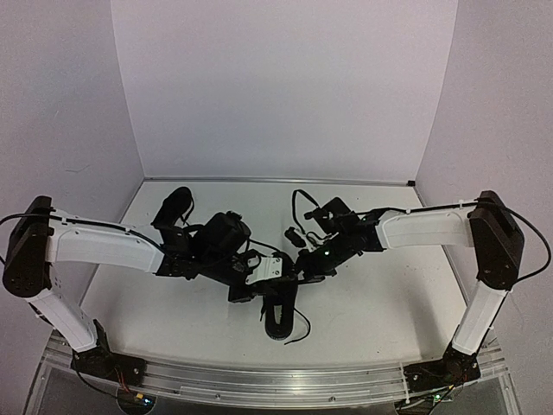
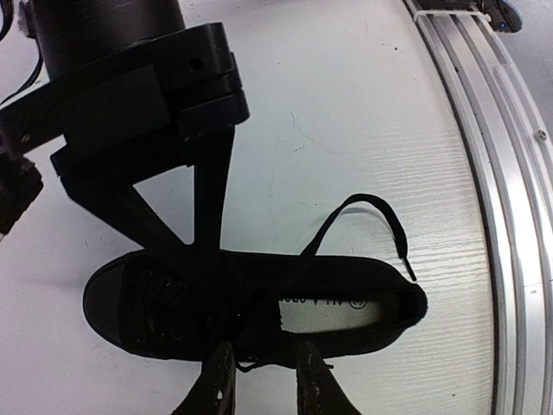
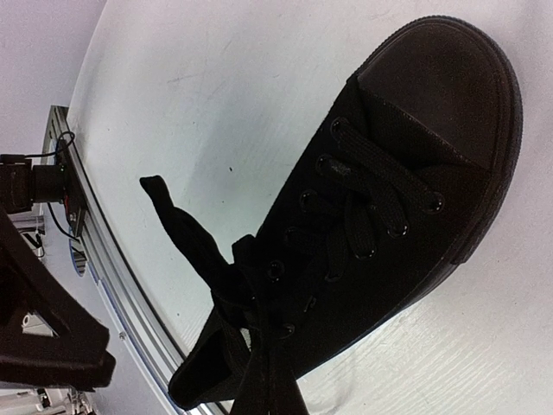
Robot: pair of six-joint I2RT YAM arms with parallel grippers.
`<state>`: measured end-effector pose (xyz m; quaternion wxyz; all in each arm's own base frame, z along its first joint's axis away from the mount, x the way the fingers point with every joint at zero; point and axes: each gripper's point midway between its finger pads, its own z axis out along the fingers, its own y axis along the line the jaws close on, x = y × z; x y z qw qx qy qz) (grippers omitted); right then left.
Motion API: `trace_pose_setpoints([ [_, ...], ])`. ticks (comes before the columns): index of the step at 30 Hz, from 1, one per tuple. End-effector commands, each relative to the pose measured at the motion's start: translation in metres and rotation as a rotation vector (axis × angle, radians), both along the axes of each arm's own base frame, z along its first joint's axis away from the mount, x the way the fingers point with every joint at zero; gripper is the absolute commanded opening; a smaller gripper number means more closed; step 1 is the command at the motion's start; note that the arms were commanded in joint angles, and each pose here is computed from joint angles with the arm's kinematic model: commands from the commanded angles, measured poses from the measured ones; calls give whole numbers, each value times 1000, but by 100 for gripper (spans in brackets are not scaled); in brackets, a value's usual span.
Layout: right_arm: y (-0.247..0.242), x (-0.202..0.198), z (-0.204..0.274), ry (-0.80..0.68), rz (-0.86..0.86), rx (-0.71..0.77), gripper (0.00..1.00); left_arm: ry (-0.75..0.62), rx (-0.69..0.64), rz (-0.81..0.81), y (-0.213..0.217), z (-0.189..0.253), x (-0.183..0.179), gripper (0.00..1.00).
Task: Tie the shoes
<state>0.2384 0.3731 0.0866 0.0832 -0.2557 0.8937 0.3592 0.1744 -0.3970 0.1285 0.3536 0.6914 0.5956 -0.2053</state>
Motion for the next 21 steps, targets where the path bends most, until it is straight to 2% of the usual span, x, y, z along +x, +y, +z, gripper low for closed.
trace_pose_setpoints([
  [1,1,2,15,-40,-7,30,0,-99,88,-56,-8,-5,9,22],
  [8,-1,1,13,-31,-11,29,0,-131,144,-76,-12,-18,16,19],
  [21,-1,2,11,-21,-15,36,0,-136,169,-94,-23,-32,21,19],
])
